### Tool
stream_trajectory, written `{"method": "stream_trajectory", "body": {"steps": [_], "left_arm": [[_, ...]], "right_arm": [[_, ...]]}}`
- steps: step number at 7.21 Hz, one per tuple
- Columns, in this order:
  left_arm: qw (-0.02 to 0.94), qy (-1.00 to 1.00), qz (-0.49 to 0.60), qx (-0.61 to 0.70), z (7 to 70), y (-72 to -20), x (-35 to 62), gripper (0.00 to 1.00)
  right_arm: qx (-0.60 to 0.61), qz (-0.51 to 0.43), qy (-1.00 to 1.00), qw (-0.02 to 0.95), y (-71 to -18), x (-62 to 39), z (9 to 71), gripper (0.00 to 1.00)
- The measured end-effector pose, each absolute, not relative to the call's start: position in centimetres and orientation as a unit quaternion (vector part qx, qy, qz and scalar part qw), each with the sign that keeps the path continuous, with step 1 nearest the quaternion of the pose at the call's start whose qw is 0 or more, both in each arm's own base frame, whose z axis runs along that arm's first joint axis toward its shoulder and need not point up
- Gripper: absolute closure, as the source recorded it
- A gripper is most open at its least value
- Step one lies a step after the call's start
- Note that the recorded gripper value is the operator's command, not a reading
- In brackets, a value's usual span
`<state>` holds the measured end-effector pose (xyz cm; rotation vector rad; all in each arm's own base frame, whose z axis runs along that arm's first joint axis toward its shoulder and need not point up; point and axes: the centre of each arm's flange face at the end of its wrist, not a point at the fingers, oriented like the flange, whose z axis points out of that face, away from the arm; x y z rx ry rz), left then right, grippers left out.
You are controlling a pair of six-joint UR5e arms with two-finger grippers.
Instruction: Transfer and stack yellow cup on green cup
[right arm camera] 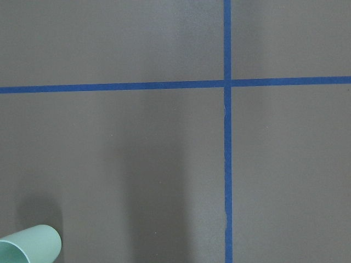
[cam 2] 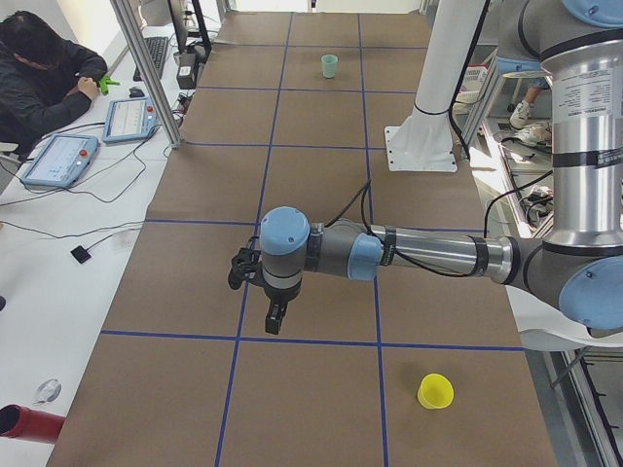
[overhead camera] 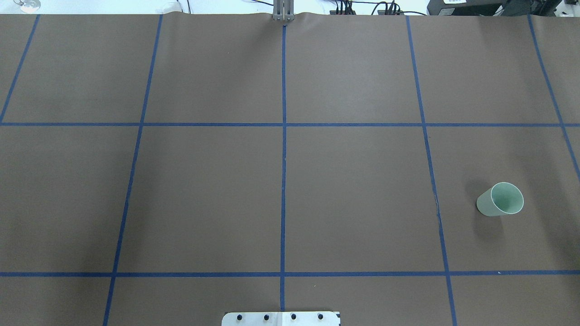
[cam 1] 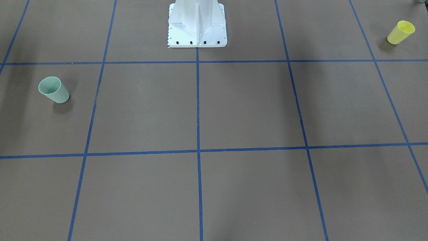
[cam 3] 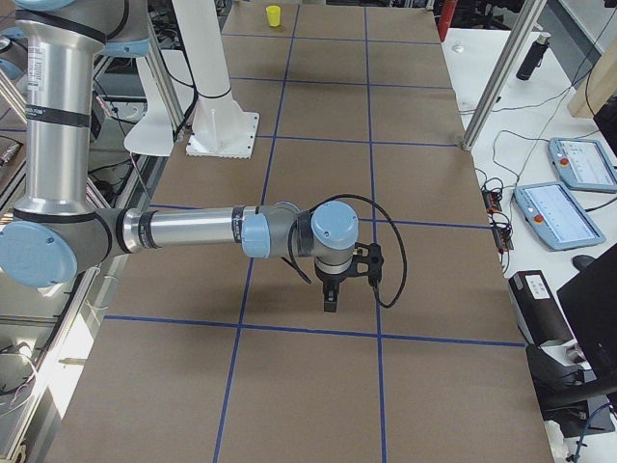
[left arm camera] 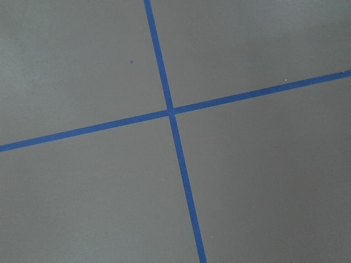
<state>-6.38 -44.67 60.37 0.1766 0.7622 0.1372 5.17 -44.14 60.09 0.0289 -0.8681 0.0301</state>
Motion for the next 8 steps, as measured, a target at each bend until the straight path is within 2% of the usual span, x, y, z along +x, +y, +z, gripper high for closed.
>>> {"method": "stream_trajectory", "body": {"steps": [3, 5, 8], "left_arm": [[0.922, 0.371, 0.064, 0.085, 60.2, -44.1, -6.4, 0.0], [0.934, 0.349, 0.016, 0.08, 58.5, -43.5, -6.6, 0.0], [0.946, 0.313, -0.078, 0.043, 55.1, -38.3, -3.2, 0.0]], "right_arm": [[0.016, 0.014, -0.418, 0.908, -44.2, 5.2, 60.0, 0.0], [0.018, 0.013, -0.419, 0.908, -44.3, 5.2, 59.7, 0.0], [0.019, 0.013, -0.419, 0.908, -44.2, 5.2, 59.5, 0.0]]}}
